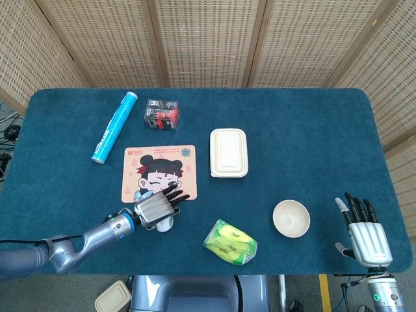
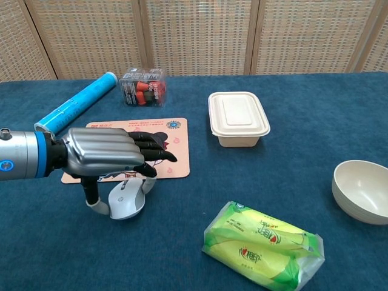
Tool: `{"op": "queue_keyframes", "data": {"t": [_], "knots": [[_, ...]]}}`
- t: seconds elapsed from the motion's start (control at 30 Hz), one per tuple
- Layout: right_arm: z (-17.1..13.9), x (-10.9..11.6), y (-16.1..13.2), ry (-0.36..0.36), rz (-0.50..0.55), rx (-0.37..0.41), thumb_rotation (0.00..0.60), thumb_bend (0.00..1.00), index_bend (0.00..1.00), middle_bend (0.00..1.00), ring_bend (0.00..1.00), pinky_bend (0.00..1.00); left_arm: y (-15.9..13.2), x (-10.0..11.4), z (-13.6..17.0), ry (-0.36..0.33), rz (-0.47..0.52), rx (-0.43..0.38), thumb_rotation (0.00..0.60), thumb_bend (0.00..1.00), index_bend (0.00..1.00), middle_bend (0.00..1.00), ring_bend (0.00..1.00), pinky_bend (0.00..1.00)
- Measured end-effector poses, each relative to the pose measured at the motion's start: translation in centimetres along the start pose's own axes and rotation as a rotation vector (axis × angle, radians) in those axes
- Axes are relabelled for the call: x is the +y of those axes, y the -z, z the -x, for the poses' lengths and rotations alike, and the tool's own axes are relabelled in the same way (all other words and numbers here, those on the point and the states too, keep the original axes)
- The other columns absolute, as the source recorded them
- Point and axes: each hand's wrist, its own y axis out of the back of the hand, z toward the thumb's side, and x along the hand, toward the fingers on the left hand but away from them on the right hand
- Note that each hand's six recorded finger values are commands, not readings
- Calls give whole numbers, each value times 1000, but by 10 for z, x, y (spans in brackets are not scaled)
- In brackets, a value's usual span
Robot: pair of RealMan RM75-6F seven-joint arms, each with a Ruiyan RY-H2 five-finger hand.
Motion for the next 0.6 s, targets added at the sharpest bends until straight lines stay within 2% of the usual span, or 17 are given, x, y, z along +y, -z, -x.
{"op": "queue_keyframes", "data": {"t": [0.27,0.6], "knots": [[0,-1,0,-4,-5,-1,600,105,0,0,0,0,19,6,7,-27,-43,36,600,201,574,0,0,0],[1,-3,0,-11,-9,-3,600,106,0,0,0,0,40,13,12,-56,-18,85,600,204,601,0,0,0]]}}
